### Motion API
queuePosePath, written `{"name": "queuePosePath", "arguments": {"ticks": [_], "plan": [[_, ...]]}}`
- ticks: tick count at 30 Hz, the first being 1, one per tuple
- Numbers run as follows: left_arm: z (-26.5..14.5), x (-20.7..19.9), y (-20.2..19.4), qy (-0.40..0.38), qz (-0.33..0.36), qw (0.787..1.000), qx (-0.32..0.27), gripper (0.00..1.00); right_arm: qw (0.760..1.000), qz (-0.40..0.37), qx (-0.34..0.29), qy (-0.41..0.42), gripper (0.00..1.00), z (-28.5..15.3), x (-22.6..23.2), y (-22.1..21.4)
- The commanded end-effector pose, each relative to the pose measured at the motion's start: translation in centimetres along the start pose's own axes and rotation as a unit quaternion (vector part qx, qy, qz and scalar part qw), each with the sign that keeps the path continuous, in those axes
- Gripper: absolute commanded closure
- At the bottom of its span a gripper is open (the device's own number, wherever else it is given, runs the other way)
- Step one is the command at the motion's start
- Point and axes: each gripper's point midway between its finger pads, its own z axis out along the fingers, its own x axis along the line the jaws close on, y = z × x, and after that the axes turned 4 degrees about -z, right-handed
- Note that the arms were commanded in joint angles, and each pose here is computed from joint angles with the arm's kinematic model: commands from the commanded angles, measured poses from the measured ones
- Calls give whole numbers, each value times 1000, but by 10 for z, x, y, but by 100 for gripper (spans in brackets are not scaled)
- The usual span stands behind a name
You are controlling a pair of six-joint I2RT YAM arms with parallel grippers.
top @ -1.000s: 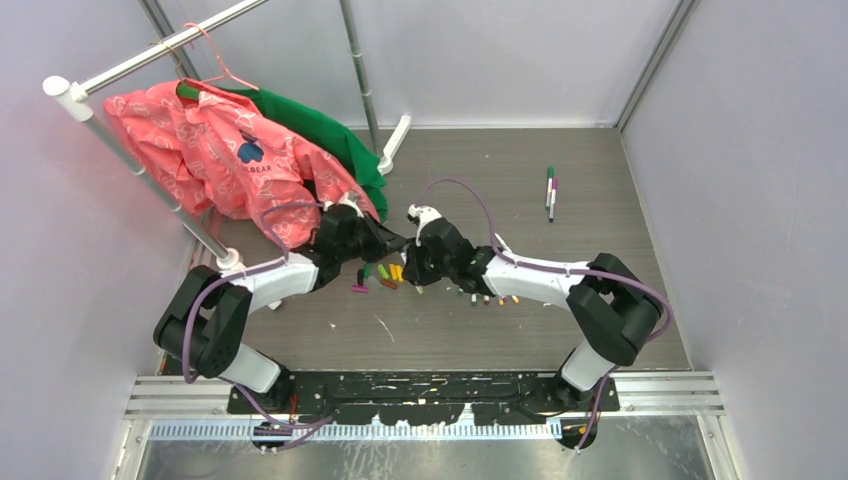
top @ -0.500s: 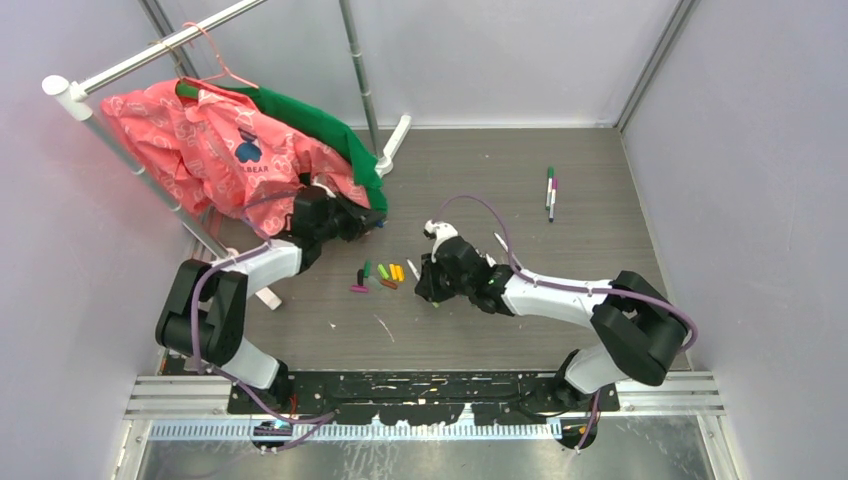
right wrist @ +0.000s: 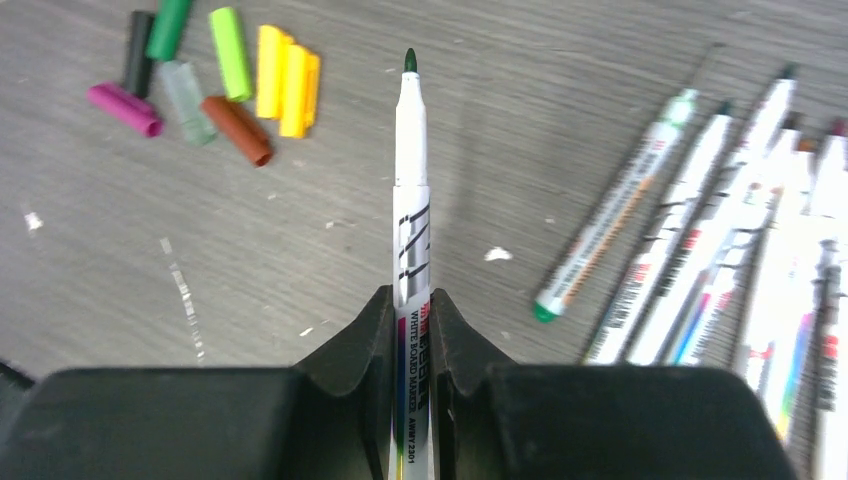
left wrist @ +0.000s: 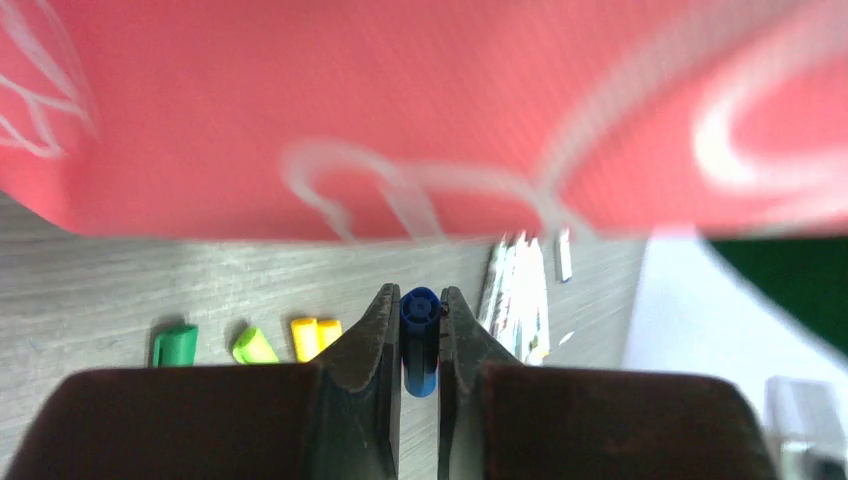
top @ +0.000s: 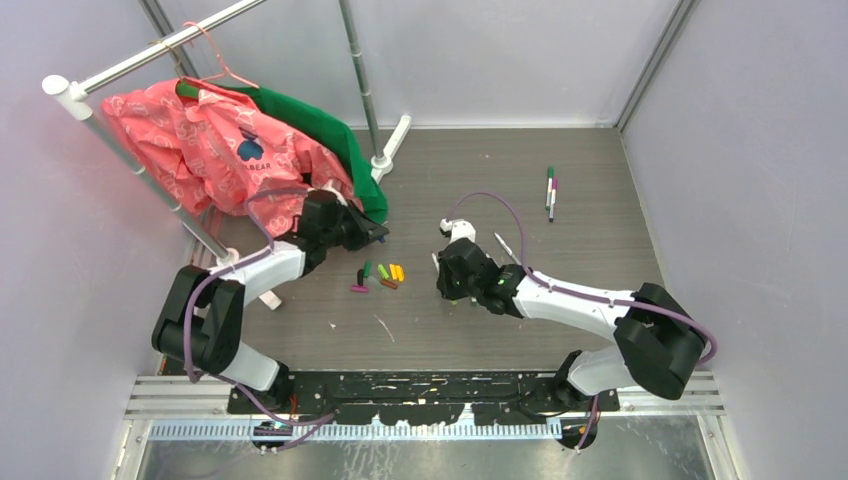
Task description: Open the pen caps
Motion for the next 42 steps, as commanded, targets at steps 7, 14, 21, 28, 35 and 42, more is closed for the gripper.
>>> {"name": "queuePosePath", "arguments": {"ticks": [7, 14, 21, 28, 35, 42], "plan": [[-19, 24, -40, 138, 176, 974, 31, 100, 986, 4, -48, -162, 99, -12, -50, 31], [-21, 44, -50, 193, 212, 957, 38, 100, 977, 6, -31, -212, 99, -4, -64, 27], [-17, 54, -59, 217, 231, 947, 50, 90, 972, 10, -23, -235, 99, 2, -73, 23], [-17, 61, -61, 230, 234, 943, 52, 75, 971, 15, -14, -240, 99, 7, -78, 17], [-19, 59, -60, 228, 232, 945, 45, 62, 969, 21, -8, -245, 94, 12, -84, 12], [-22, 51, -58, 221, 230, 947, 36, 61, 970, 28, -5, -241, 86, 17, -86, 9]]}}
